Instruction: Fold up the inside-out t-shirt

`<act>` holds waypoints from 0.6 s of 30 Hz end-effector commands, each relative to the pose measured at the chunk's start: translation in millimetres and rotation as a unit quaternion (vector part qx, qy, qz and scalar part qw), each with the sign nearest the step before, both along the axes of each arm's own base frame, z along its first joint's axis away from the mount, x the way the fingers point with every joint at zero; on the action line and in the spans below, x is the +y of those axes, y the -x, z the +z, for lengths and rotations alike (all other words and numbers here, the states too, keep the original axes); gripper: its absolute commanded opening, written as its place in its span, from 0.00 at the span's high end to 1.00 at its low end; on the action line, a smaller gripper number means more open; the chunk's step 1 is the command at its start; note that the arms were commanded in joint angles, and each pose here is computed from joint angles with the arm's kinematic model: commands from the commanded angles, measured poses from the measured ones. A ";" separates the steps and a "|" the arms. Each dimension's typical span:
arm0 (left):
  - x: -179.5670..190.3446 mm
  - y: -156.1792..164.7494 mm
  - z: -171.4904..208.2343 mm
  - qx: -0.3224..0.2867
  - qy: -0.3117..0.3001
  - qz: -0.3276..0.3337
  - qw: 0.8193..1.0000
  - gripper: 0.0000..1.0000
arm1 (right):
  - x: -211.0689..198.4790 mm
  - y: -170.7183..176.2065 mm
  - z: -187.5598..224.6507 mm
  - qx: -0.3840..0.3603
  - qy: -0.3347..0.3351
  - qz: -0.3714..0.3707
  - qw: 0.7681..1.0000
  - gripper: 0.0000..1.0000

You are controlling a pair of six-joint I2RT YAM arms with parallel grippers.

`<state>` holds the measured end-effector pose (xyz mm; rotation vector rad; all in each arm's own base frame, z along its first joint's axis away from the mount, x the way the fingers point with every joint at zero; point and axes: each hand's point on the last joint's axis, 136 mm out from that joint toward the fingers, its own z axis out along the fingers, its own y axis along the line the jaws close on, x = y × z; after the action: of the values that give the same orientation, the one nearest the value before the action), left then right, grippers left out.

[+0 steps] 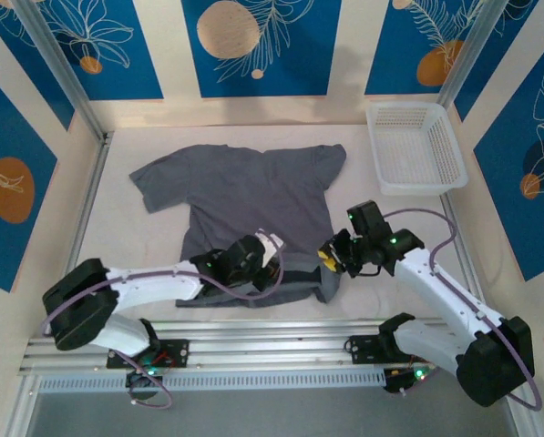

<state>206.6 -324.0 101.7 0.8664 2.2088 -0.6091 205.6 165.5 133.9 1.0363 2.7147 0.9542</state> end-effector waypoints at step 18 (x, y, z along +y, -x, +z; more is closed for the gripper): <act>-4.0 -32.9 104.9 0.077 0.093 0.032 0.992 1.00 | 118.2 14.2 38.5 -0.646 0.273 0.302 0.645 1.00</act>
<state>235.6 -327.1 185.0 0.7155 2.2479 -0.7921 155.0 266.4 109.3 -0.6832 2.0440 0.5773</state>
